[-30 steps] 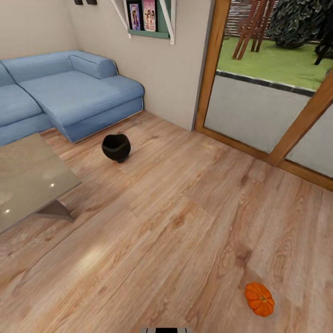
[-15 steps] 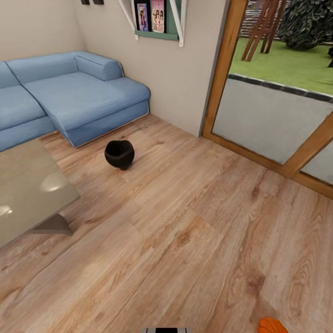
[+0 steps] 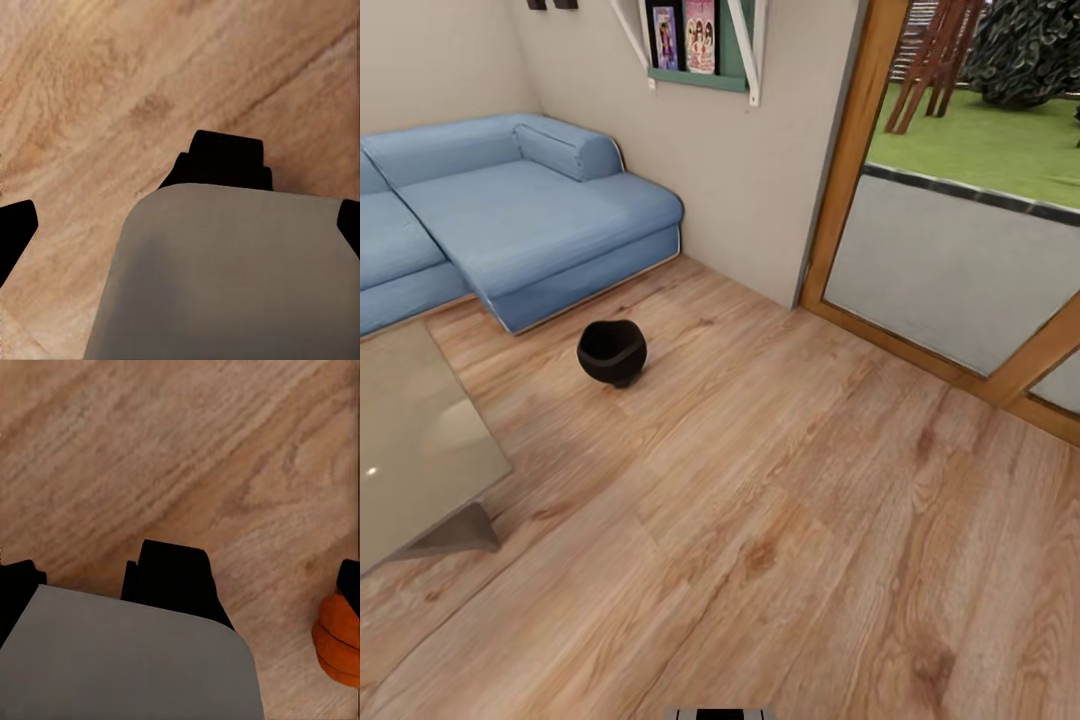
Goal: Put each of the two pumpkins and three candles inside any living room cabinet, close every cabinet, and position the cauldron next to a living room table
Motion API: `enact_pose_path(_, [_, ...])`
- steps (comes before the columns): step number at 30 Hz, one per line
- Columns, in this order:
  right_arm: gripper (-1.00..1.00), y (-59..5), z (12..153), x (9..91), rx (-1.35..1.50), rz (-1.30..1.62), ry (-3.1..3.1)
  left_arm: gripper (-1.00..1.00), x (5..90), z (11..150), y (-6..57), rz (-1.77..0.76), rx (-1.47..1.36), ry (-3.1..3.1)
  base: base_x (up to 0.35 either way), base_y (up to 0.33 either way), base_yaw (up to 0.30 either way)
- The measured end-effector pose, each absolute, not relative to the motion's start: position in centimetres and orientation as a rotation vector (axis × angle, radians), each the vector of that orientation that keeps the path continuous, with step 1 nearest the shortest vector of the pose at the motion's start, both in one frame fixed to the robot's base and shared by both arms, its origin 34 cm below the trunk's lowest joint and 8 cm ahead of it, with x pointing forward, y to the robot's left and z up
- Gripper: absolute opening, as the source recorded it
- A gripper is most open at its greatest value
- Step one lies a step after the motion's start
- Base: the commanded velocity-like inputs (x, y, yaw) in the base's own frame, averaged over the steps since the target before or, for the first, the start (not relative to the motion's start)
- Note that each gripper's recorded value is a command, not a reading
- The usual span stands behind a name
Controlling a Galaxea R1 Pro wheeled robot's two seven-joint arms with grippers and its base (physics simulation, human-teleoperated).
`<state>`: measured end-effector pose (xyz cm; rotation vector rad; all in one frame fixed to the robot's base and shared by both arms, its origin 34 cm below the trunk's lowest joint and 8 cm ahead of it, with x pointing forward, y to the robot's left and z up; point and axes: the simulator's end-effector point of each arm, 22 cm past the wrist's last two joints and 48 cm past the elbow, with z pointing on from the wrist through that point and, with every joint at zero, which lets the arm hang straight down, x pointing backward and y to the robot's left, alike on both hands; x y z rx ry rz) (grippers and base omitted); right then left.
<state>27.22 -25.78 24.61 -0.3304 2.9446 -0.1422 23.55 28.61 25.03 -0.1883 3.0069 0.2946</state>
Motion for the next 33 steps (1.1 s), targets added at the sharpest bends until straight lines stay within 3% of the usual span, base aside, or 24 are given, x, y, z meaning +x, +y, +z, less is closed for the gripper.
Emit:
enact_pose_path(21, [1.00, -25.90, 24.76, 27.63, -0.329, -0.146, 2.935, 1.00, 23.97, 25.14, 28.60, 0.293, -0.189, 2.997, 0.338, 0.000, -0.238])
enact_pose_path(33, [1.00, -25.89, 24.79, 27.72, -0.329, -0.146, 2.933, 1.00, 24.02, 25.17, 28.58, 0.292, -0.189, 2.996, 0.338, 0.000, -0.038])
